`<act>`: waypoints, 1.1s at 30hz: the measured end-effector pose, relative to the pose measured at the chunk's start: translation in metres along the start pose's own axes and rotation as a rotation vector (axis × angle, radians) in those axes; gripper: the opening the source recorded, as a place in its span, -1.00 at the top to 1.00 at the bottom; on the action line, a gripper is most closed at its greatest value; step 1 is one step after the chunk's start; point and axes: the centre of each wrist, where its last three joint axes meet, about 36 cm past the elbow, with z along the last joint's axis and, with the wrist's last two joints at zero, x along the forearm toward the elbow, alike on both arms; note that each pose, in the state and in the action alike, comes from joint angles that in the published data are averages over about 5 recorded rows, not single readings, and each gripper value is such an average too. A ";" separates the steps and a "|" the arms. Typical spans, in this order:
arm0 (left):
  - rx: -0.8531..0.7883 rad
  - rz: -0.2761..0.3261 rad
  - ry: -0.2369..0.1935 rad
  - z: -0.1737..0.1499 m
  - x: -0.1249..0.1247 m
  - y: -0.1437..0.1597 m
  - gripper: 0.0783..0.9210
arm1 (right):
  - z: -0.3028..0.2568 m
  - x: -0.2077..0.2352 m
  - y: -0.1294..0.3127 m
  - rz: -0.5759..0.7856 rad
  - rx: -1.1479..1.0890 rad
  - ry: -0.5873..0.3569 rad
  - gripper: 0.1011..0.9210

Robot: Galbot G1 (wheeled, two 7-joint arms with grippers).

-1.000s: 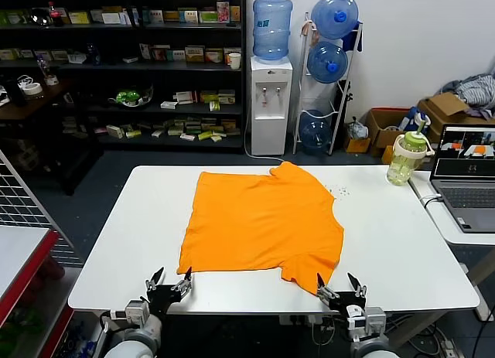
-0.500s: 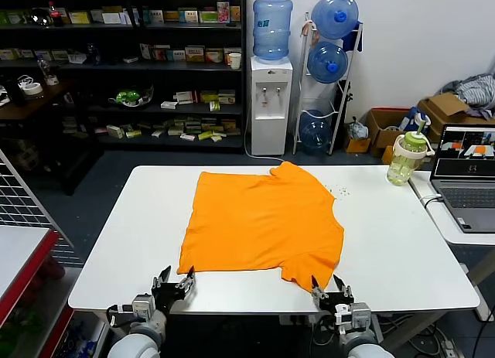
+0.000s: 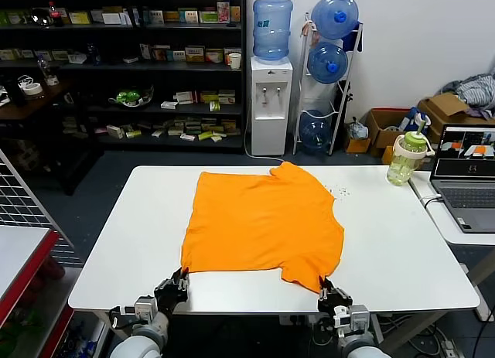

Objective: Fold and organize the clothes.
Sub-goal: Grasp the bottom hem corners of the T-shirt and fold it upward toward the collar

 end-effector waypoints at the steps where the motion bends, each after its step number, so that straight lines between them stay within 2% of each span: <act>1: 0.001 0.001 0.000 0.000 0.001 0.000 0.85 | -0.001 0.002 0.000 0.000 0.000 -0.004 0.94; 4: 0.003 0.003 -0.002 -0.001 0.003 0.000 0.96 | -0.002 0.010 -0.002 0.002 0.000 -0.016 0.94; 10: 0.010 -0.004 0.002 -0.003 0.015 0.004 0.97 | -0.003 0.039 -0.008 0.006 -0.003 -0.024 0.94; 21: 0.047 0.002 0.047 -0.009 0.064 0.019 0.97 | -0.002 0.097 -0.008 -0.007 -0.014 -0.012 0.94; 27: 0.069 0.023 0.049 -0.012 0.077 0.019 0.97 | -0.011 0.094 -0.005 -0.012 -0.025 -0.037 0.94; 33: 0.089 0.053 0.007 -0.021 0.065 0.018 0.97 | -0.030 0.066 -0.008 -0.008 -0.039 -0.093 0.94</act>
